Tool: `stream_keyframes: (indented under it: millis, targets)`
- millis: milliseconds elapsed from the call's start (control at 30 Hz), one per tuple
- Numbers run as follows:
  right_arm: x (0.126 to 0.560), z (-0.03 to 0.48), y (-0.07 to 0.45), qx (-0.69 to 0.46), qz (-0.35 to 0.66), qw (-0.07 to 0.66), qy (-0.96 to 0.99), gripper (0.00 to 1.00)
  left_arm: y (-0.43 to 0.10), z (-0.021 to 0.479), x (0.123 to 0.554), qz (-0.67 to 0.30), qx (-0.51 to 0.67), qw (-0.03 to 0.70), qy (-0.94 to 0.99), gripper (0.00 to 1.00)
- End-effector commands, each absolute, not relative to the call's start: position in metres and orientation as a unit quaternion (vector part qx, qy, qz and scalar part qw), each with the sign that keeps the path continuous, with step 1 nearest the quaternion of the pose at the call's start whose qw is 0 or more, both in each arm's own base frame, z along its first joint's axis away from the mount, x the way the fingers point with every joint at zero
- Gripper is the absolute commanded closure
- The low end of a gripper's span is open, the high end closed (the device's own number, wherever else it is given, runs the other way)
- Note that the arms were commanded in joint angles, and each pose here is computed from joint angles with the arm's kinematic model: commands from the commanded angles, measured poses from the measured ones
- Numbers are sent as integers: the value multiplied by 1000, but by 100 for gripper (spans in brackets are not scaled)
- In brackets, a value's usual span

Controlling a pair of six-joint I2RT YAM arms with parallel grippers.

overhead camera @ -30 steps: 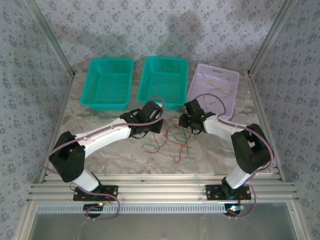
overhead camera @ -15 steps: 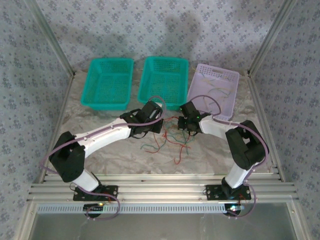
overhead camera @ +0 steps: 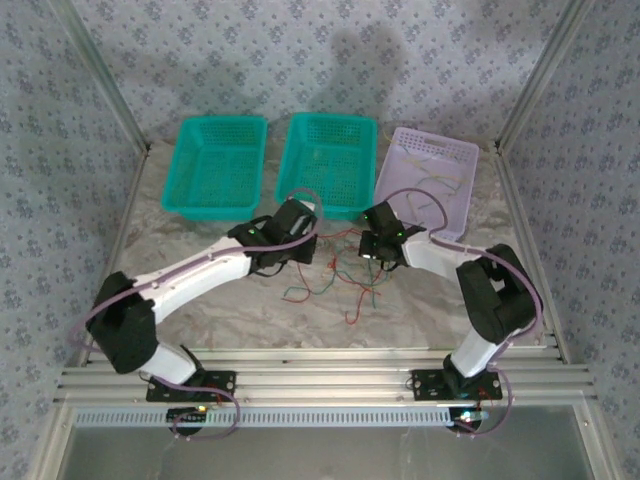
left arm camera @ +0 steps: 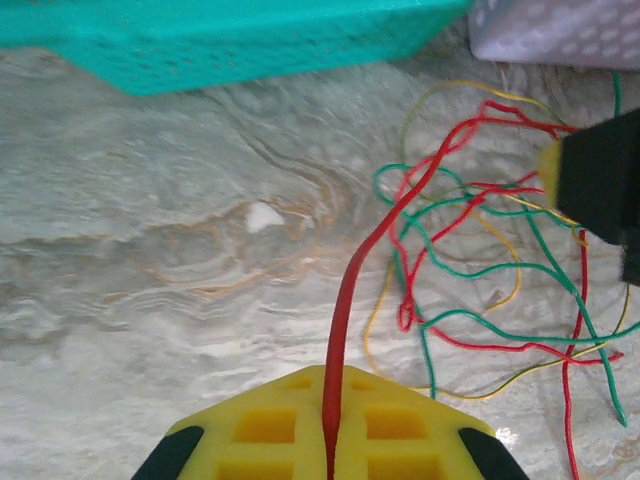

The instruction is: Untangle the cables

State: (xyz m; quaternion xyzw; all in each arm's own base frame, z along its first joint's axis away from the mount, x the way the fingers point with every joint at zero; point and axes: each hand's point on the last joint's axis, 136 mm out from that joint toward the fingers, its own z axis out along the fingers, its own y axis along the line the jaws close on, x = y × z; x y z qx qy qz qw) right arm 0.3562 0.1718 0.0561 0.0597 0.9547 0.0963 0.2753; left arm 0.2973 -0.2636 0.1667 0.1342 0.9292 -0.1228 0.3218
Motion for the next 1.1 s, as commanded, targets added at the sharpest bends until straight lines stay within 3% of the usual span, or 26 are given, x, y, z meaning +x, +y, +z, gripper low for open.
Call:
stream_keyframes:
  millis: [0,200,367,633,1067]
  targets:
    - [356,71,145,97,74,297,947,100,-223,209,308,-95,95,365,921,100]
    - [352,91,136,122,100,308,938,100,-179,237,307,-78,45,383,920,100]
    - [350,138,141,115,146,353,917,100,-168,248,299,-79,42,388,917,100]
    - [337,233,167,40,241,450,859,100,-188,249,294,-144,50,387,910,100]
    - [311,295,239,-107,306,510,797,100,-232,252,296,-257,51,366,893,100]
